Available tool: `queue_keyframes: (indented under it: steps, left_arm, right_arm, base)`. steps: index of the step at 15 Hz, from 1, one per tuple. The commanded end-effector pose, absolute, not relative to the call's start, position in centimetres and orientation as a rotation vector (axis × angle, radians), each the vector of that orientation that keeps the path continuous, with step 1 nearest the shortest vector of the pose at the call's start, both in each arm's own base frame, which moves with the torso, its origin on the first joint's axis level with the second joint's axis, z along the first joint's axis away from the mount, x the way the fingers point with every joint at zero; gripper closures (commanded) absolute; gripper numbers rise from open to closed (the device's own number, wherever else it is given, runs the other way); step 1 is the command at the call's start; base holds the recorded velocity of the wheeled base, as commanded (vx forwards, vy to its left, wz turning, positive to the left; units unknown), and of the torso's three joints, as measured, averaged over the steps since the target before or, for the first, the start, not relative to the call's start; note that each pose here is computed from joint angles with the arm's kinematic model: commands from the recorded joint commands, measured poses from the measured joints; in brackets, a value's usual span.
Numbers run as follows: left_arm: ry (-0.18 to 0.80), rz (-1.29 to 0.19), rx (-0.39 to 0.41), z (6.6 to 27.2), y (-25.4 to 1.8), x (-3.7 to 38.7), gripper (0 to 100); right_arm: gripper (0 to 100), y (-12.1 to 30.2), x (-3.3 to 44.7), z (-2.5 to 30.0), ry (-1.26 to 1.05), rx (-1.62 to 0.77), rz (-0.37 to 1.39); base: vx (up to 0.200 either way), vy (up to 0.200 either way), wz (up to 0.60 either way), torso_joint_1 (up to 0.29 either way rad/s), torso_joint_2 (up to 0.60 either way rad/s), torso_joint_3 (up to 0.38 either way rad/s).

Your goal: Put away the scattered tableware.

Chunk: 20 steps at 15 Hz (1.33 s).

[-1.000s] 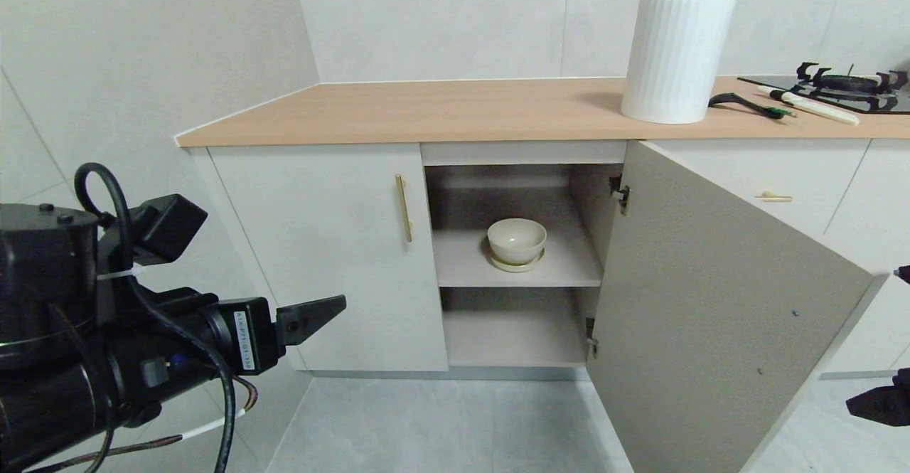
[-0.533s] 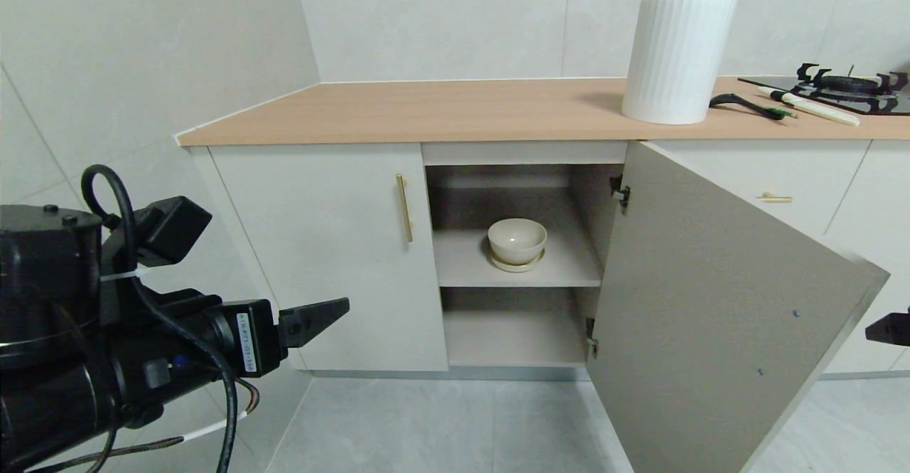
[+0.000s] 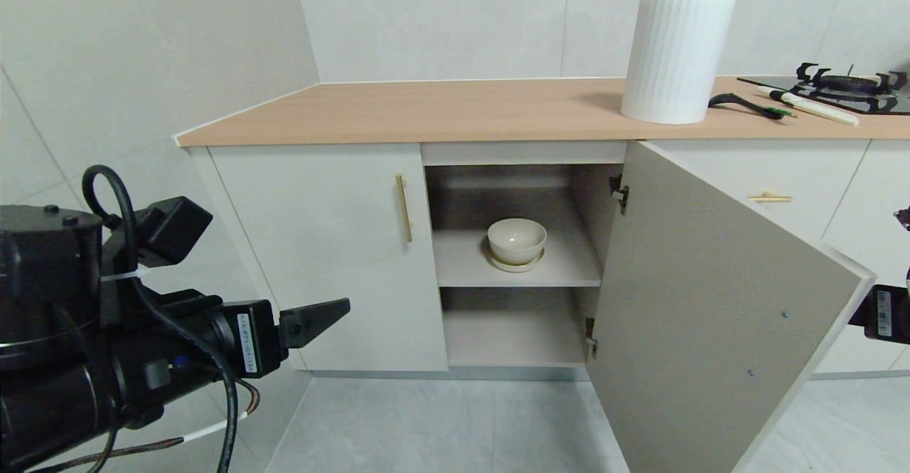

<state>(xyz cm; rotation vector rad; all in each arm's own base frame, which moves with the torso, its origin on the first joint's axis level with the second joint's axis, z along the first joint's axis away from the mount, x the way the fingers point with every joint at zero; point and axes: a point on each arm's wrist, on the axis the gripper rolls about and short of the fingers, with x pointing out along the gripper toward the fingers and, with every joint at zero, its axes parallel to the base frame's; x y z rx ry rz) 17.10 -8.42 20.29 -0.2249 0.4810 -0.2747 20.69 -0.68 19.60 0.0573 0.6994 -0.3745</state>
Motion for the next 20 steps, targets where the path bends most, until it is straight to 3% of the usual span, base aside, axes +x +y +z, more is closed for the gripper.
queue_keyframes:
  steps: [1, 6, 11, 20]
  left_arm:
    - [0.482, -0.274, -0.226, 20.3, -8.4, 17.1, 0]
    - [0.479, -0.275, -0.226, 20.3, -8.4, 17.1, 0]
    - [0.483, -0.277, -0.227, 20.2, -8.5, 17.2, 0]
    - [0.473, -0.287, -0.232, 20.5, -8.4, 17.1, 0]
  right_arm:
    - [0, 0.2, 20.9, 18.8, 0.708, 0.044, -0.333]
    - [0, 2.8, 20.6, 18.4, 0.694, 0.056, -0.233]
    - [0, 7.1, 20.4, 18.1, 0.728, 0.070, 0.015]
    - [0, 14.4, 27.3, 15.4, 0.758, 0.068, 0.275]
  base:
    - [0.000, 0.000, 0.00, 0.000, 0.00, 0.000]
    - [0.000, 0.000, 0.00, 0.000, 0.00, 0.000]
    - [0.000, 0.000, 0.00, 0.000, 0.00, 0.000]
    - [0.000, 0.000, 0.00, 0.000, 0.00, 0.000]
